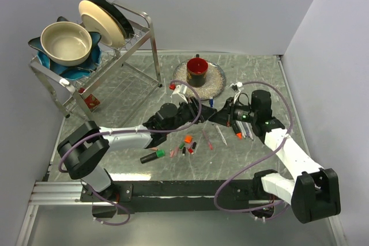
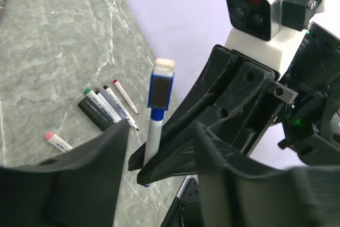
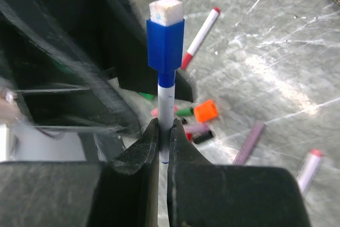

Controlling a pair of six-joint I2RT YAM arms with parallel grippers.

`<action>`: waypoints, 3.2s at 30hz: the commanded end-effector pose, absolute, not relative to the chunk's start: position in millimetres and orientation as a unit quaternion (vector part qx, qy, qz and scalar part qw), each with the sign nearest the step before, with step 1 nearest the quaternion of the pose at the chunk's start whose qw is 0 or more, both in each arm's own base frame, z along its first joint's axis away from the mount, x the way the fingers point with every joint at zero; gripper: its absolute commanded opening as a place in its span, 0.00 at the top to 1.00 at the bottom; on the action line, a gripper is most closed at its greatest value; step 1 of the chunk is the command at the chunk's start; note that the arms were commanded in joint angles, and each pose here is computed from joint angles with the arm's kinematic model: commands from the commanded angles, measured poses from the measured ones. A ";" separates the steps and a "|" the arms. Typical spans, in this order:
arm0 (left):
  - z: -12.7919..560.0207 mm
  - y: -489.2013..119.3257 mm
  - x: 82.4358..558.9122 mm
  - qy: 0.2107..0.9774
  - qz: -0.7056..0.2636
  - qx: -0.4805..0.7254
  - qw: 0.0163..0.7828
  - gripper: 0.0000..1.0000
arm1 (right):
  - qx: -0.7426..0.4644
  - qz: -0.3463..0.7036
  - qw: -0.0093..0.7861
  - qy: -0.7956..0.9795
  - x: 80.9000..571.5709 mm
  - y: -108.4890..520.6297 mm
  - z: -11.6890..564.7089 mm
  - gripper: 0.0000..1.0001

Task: Open the pen caps

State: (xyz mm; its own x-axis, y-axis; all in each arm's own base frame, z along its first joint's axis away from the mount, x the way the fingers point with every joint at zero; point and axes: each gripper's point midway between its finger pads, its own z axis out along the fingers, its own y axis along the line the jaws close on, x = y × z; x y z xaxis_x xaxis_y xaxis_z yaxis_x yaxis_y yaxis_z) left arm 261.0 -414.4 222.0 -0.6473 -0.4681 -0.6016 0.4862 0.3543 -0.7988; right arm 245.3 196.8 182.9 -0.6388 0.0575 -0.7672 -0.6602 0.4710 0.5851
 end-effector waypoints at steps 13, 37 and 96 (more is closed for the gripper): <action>257.0 -400.3 279.9 0.679 -0.578 0.009 0.452 0.48 | -0.285 0.471 0.355 0.755 241.2 201.8 184.2 1.00; 460.3 -304.4 393.7 0.586 -0.466 -0.013 0.663 0.99 | -0.340 0.463 0.337 0.746 221.8 216.1 178.0 1.00; 50.1 -286.1 237.7 0.945 -0.218 0.119 0.214 0.68 | -0.258 0.131 0.229 0.930 282.9 102.5 71.2 0.55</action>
